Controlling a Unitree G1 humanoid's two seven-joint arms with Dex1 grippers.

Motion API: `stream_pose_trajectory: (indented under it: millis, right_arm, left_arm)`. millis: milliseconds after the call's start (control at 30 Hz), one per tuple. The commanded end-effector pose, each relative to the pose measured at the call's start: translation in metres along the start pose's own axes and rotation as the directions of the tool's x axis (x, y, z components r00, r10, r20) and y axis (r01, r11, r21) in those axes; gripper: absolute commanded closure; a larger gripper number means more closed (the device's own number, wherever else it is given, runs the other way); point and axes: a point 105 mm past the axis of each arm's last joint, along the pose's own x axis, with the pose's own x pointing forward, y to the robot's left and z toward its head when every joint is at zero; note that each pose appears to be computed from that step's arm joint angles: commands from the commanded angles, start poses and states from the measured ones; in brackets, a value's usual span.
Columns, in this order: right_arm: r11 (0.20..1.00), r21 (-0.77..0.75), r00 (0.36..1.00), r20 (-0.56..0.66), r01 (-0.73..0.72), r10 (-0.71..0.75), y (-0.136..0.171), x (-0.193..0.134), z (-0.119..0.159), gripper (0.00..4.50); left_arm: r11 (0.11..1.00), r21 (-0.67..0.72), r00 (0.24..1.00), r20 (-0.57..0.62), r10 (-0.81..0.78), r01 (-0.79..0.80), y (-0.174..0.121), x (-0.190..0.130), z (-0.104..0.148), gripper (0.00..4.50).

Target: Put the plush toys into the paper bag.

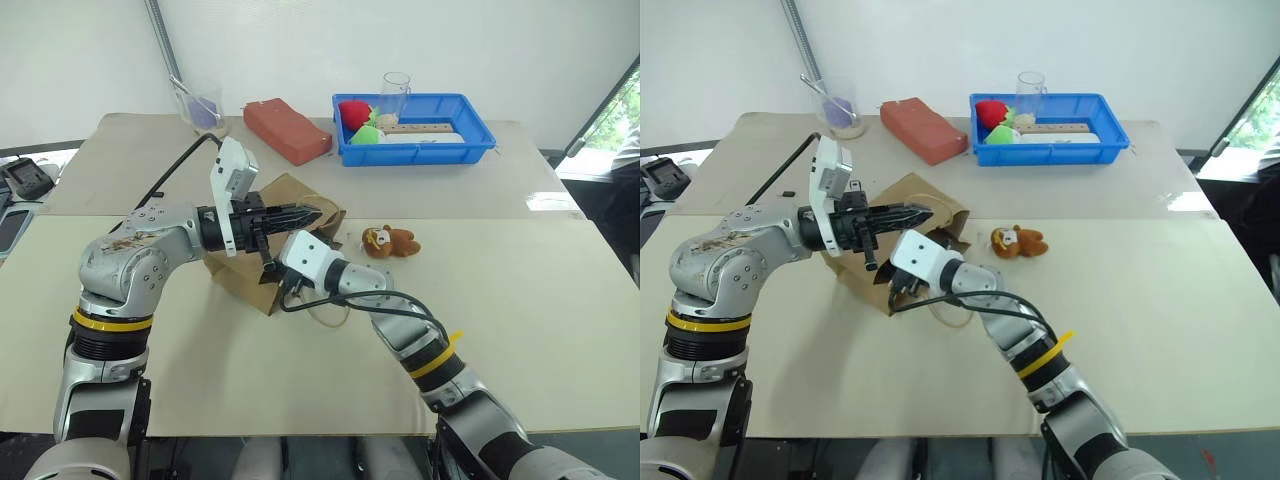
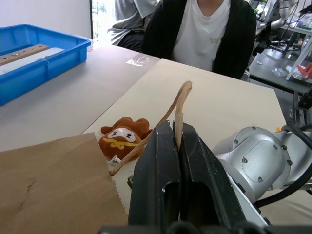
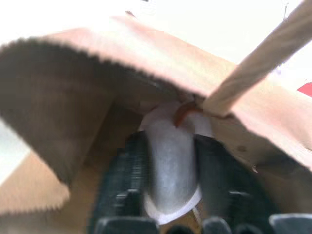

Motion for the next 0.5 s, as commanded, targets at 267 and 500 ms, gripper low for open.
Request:
stream_pose_trajectory:
  millis: [267,500]
  right_arm:
    - [0.995,0.094,1.000,-0.009,-0.011,0.012,-0.011,-0.054,-0.004,0.62]
    - [1.000,0.025,0.994,-0.109,-0.019,0.021,-0.038,-0.118,-0.008,0.62]
  left_arm:
    - [0.999,0.042,0.999,0.032,0.020,-0.021,0.000,-0.001,0.009,4.50]
    - [0.999,0.043,0.999,0.030,0.027,-0.028,0.001,-0.002,0.006,4.50]
